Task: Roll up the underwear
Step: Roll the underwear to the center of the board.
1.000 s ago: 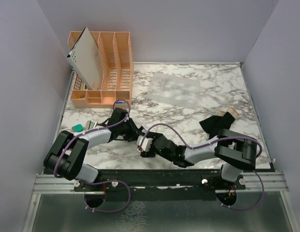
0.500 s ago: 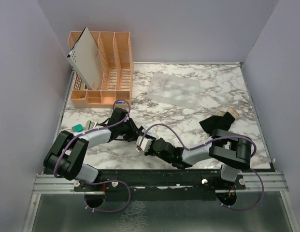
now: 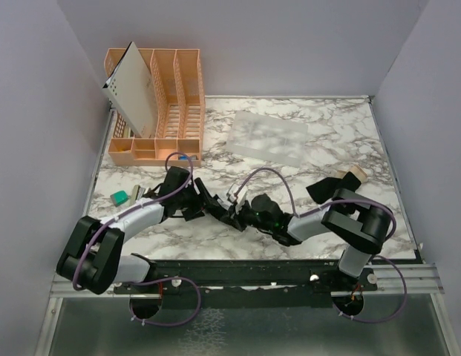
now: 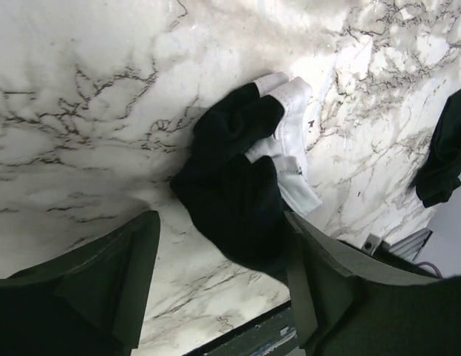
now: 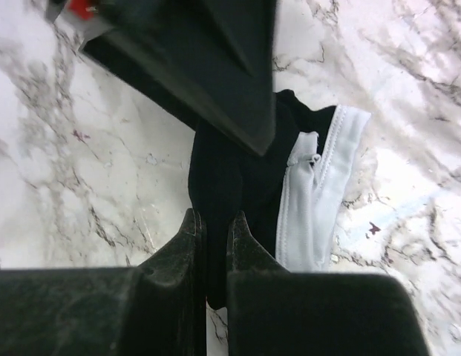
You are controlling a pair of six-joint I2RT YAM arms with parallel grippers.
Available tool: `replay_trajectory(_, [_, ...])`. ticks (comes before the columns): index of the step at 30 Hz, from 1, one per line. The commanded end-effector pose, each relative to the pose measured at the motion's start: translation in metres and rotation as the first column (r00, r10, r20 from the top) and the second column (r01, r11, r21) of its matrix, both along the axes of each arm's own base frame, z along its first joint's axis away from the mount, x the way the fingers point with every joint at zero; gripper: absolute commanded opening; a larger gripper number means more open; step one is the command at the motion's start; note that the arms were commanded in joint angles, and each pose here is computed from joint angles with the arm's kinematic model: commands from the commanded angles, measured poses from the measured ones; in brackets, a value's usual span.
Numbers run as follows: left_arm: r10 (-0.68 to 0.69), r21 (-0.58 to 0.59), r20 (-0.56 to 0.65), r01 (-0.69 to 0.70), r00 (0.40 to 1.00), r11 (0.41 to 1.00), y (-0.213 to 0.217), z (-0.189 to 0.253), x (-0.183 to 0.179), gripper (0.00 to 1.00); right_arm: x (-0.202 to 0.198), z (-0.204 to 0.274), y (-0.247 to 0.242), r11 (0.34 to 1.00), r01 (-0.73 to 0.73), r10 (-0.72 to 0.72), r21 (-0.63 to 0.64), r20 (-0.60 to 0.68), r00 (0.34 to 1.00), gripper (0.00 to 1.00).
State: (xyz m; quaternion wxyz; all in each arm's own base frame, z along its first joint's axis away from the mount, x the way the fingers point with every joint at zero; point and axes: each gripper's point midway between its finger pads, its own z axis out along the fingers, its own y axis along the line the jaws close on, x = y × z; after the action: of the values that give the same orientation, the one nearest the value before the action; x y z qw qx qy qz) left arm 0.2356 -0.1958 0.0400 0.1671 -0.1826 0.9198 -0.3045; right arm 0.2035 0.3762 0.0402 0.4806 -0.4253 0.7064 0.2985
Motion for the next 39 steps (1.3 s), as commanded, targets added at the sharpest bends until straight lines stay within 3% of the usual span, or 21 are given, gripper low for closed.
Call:
replay_trajectory(1, [0.008, 0.032, 0.091, -0.01, 0.996, 0.999, 0.013, 0.008, 0.0, 0.74, -0.04, -0.029, -0.005, 0.989, -0.088, 0.129, 0.122, -0.381, 0.916, 0.01])
replay_trajectory(7, [-0.005, 0.008, 0.206, 0.003, 0.979, 1.0, 0.015, 0.025, 0.0, 0.8, -0.037, -0.029, -0.013, 0.964, -0.039, 0.18, 0.263, -0.538, 0.823, 0.03])
replay_trajectory(17, [-0.029, -0.029, 0.2, 0.036, 0.979, 0.999, 0.01, 0.011, -0.01, 0.77, -0.02, -0.05, -0.036, 0.955, 0.161, 0.053, 0.251, -0.675, 0.736, 0.05])
replay_trajectory(20, [-0.026, -0.054, 0.22, 0.039, 0.975, 0.998, 0.005, 0.013, -0.006, 0.77, -0.02, -0.057, -0.038, 0.953, 0.176, 0.055, 0.247, -0.713, 0.699, 0.06])
replay_trajectory(30, [-0.053, -0.072, 0.211, 0.07, 0.976, 0.995, -0.016, 0.003, -0.003, 0.75, -0.014, -0.062, -0.046, 0.946, 0.218, 0.032, 0.241, -0.737, 0.675, 0.09])
replay_trajectory(33, [-0.06, -0.064, 0.188, 0.073, 0.98, 0.995, -0.022, -0.009, -0.007, 0.7, -0.016, -0.064, -0.046, 0.947, 0.217, 0.034, 0.237, -0.745, 0.666, 0.1])
replay_trajectory(39, [-0.035, 0.001, 0.124, 0.035, 0.992, 0.999, -0.016, -0.03, -0.012, 0.43, -0.014, -0.066, -0.048, 0.954, 0.214, 0.012, 0.21, -0.74, 0.672, 0.19])
